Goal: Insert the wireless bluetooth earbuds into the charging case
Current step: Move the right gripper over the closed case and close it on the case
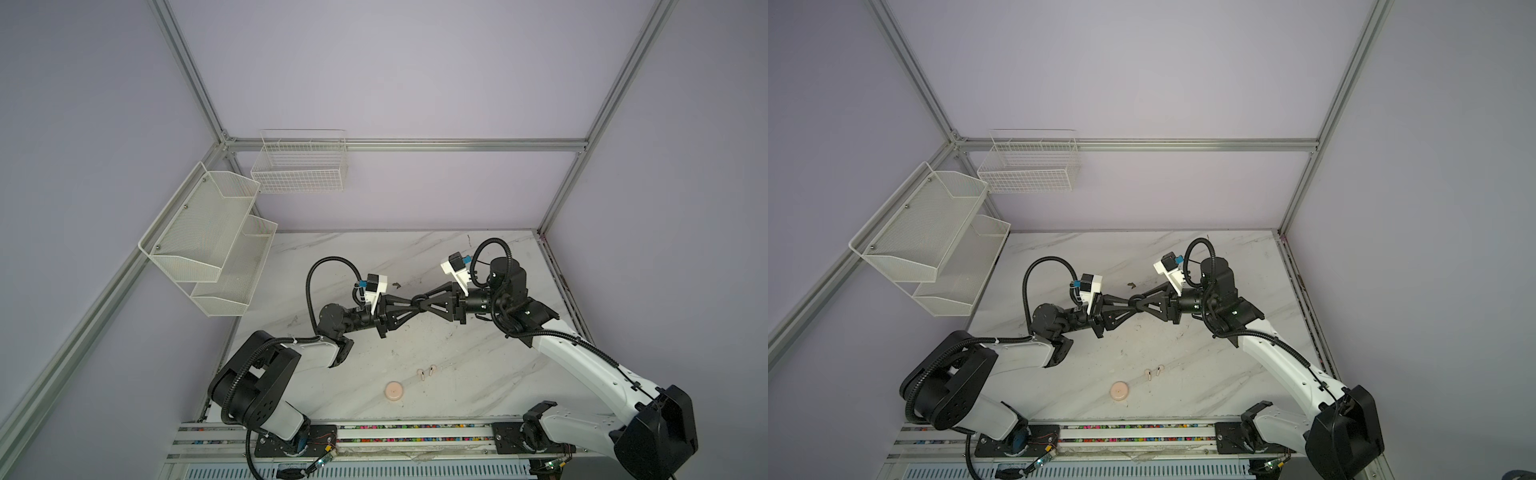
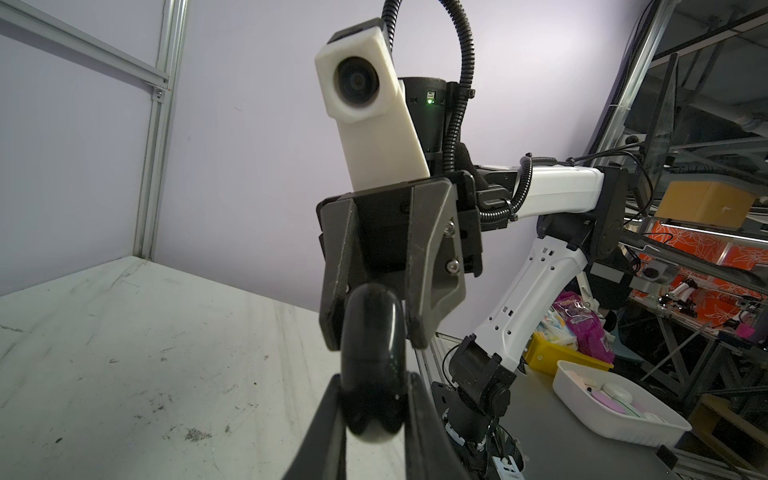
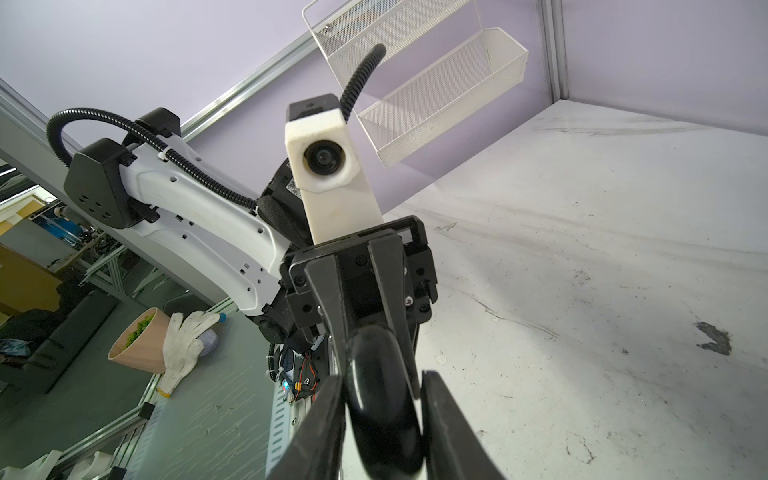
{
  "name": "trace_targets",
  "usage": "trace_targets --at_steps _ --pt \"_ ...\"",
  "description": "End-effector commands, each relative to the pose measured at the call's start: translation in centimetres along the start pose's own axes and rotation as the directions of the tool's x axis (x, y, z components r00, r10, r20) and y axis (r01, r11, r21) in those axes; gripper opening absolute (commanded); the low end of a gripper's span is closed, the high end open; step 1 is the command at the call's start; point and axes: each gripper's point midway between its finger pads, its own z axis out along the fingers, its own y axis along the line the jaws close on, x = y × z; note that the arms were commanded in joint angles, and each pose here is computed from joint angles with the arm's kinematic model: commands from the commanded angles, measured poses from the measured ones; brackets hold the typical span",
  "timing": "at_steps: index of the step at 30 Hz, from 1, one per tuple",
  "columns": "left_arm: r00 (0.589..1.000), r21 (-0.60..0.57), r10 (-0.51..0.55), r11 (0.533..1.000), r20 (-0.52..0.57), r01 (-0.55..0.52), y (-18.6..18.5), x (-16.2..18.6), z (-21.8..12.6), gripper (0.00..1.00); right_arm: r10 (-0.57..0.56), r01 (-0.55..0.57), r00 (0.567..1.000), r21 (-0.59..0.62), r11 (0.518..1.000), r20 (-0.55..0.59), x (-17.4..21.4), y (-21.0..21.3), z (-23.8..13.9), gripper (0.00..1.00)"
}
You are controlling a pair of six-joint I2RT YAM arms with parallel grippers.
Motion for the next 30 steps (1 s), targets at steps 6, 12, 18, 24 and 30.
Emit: trace_targets --at_steps 6,12,18,24,30 --pt "0.996 0.022 0.069 0.997 0.065 -0.07 -0.15 -2.8 0.85 0.0 -0.024 0.024 1.0 -0.054 0.998 -0.002 -0.05 0.89 0.13 0.26" --pt "0.995 0.004 0.062 0.998 0.073 -0.063 0.11 -2.75 0.72 0.0 -0.012 0.012 1.0 -0.043 0.999 -0.008 0.06 0.63 0.15 0.23" --pt "0.994 -0.003 0.068 0.998 0.084 -0.068 0.18 -3.14 0.72 0.0 -0.005 0.004 1.0 -0.035 0.999 -0.009 0.26 0.7 -0.02 0.42" --pt "0.994 -0.008 0.069 0.998 0.089 -0.069 0.28 -3.27 0.74 0.0 0.001 -0.001 1.0 -0.033 0.999 -0.007 0.37 1.12 -0.37 0.48" --pt "0.994 -0.002 0.063 0.998 0.087 -0.063 0.29 -3.32 0.85 0.0 0.001 -0.001 1.0 -0.045 0.999 0.001 0.32 1.03 -0.16 0.4"
